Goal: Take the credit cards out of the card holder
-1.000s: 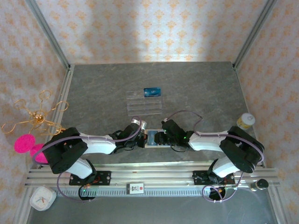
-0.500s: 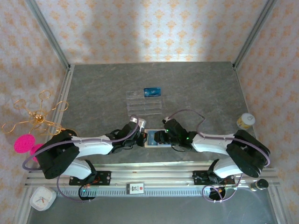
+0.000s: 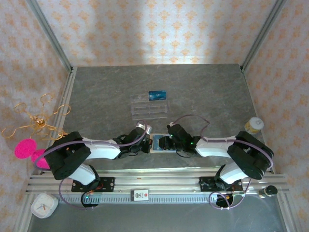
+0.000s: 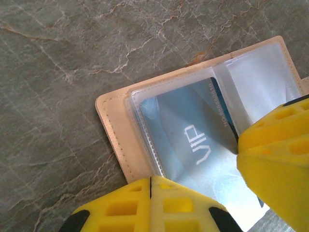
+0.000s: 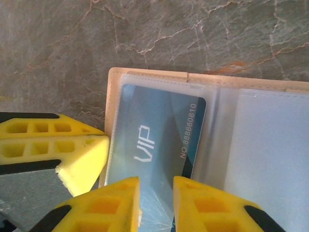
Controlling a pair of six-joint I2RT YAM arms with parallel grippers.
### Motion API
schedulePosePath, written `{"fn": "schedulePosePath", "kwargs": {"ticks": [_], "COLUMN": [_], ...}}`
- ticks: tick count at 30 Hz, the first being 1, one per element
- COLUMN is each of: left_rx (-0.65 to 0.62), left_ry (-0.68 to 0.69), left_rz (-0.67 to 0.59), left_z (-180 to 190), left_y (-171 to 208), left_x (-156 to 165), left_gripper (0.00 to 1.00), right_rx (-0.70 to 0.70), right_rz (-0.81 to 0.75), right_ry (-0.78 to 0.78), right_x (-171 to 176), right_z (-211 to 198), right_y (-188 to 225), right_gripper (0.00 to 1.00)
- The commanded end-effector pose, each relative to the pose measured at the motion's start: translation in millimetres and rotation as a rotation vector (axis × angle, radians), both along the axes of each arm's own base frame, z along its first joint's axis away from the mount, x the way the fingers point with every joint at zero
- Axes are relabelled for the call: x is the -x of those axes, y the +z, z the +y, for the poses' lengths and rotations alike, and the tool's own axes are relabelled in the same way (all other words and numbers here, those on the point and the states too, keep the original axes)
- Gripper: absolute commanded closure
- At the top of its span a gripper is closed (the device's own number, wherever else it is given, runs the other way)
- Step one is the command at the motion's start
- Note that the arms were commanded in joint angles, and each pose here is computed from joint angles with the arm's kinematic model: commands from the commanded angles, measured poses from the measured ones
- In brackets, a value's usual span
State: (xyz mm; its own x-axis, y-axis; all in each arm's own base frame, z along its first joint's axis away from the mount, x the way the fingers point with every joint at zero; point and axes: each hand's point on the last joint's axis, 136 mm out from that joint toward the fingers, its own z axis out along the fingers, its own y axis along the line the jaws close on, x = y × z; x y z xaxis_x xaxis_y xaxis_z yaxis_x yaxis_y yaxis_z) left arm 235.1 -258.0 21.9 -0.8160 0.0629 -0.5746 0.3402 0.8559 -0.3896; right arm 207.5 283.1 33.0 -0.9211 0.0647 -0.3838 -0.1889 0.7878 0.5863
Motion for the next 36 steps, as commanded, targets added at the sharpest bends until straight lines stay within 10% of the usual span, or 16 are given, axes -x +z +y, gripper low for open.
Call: {"fn": "schedulePosePath", "kwargs": {"ticks": [1, 16, 36], "left_rx": [0.005, 0.003, 0.144], "left_ry": [-0.014, 0.015, -0.079], "left_rz": [0.009, 0.044, -0.045], "left_z": [-2.3, 14.4, -43.6], "left_y": [-5.5, -18.1, 38.1], "left_x": [3.7, 3.5, -3.0], "left_gripper": [1.00, 1.00, 1.00], "right_rx": [-0.009, 0.171, 0.001], "right_rz": [0.012, -0.015, -0.078], "right_ry": [-0.014, -0.198, -0.043], "right_x": [-0.8, -8.1, -10.4], "right_z": [0.0, -50.1, -21.2], "right_y": [-7.1, -18.6, 28.0], "right_gripper": [0.76, 0.77, 0.76]}}
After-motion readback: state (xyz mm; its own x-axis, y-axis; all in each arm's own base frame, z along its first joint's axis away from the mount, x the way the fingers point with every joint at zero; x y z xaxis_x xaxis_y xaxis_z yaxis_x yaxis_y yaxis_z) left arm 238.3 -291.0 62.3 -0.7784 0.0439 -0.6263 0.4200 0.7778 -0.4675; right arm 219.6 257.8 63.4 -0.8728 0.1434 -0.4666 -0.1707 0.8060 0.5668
